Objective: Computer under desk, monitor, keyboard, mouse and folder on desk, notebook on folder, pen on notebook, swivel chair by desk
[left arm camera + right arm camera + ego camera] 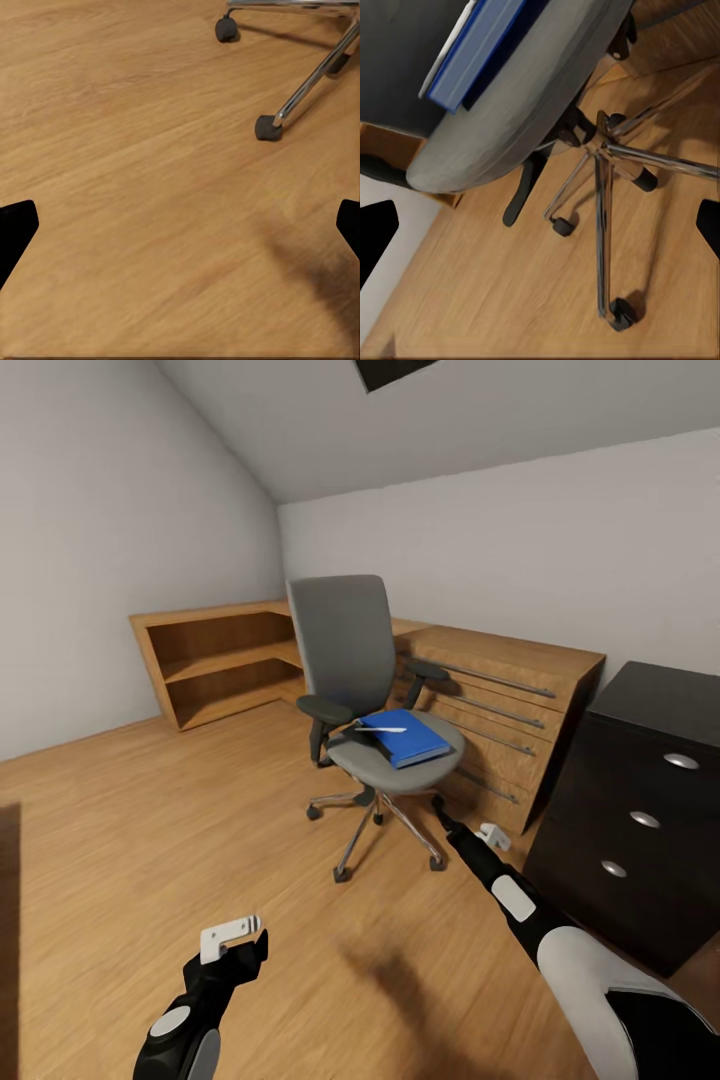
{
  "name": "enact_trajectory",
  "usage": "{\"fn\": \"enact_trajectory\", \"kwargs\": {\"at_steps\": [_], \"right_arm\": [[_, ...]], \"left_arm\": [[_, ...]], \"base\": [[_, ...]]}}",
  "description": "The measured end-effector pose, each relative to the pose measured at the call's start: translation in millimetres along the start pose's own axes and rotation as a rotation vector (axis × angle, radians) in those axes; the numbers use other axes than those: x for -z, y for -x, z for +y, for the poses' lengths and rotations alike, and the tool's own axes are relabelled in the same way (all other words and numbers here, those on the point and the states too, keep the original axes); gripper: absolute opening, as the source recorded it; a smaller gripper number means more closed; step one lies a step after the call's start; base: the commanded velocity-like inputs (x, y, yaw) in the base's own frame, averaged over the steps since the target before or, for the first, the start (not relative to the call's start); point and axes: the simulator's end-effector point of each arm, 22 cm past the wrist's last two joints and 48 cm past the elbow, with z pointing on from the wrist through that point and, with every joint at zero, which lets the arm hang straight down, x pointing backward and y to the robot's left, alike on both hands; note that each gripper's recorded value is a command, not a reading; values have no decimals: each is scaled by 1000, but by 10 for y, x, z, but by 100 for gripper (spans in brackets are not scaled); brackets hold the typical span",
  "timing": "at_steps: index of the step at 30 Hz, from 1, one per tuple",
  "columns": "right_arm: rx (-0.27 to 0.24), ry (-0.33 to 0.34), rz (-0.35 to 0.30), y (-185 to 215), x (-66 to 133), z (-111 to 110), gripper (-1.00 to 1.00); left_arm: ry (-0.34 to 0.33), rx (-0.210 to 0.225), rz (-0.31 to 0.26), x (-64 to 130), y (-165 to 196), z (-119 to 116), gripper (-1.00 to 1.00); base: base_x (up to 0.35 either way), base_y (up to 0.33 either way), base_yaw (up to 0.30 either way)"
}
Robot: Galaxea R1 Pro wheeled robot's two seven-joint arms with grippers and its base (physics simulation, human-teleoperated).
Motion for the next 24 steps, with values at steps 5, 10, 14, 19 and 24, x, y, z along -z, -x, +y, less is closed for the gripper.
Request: {"fn": "enact_trajectory", "kwargs": {"at_steps": [5,10,14,19,24], "right_arm": [[4,2,2,-2,0,4,100],[5,7,-5,39,13,43,100],[6,18,-15,113,36,131,100],[11,32,-28,199,68,238,100],[16,47,-42,289,102,349,100]], "left_arm": [[-2,2,-3,2,11,-4,100],[-6,3,-12,24,48,-16,100],[-9,5,-26,65,113,-33,100],[-11,6,-46,117,198,-44,100],[-14,8,-66,171,282,-53,100]], "base": [[-31,0,0],[-4,0,0],[0,0,0],[0,0,0],[0,0,0]]}}
